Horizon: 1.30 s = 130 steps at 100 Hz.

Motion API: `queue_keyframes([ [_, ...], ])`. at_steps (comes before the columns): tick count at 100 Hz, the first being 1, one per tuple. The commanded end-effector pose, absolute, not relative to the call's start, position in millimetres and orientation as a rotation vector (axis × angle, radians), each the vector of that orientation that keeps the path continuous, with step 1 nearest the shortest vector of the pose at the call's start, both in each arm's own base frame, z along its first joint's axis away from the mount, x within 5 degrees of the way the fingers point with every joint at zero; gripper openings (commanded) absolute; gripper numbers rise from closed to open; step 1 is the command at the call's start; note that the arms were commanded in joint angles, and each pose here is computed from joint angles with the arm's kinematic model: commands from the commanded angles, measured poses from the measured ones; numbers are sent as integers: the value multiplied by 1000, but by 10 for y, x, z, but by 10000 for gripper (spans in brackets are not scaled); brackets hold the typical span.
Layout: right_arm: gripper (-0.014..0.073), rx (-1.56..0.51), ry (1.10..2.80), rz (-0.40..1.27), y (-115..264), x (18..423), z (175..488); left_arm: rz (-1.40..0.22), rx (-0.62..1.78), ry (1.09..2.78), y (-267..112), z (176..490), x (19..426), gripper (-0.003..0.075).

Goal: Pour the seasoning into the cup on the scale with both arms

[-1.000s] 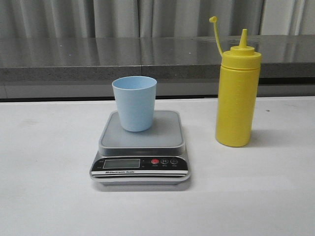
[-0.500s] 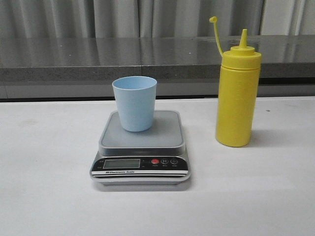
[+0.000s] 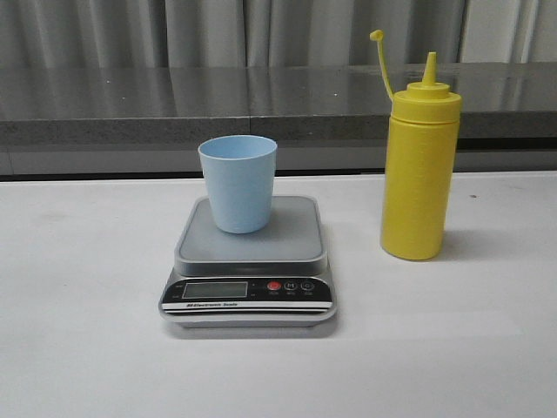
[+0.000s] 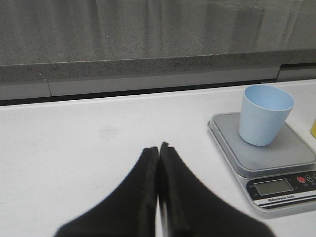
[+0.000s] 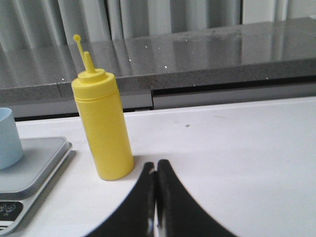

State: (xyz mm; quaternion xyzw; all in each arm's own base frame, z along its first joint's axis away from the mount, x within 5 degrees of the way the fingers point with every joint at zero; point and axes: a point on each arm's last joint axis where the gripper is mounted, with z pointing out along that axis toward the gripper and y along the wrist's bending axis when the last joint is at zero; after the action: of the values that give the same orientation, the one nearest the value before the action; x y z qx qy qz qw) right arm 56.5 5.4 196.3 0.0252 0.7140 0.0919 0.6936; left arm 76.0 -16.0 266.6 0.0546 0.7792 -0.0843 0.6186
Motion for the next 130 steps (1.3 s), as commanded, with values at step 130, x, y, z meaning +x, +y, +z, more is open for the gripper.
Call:
queue_keyframes([
  [130, -69, 74, 1500, 180, 33, 539, 2082, -99, 185, 1696, -126, 2649, 732, -20],
])
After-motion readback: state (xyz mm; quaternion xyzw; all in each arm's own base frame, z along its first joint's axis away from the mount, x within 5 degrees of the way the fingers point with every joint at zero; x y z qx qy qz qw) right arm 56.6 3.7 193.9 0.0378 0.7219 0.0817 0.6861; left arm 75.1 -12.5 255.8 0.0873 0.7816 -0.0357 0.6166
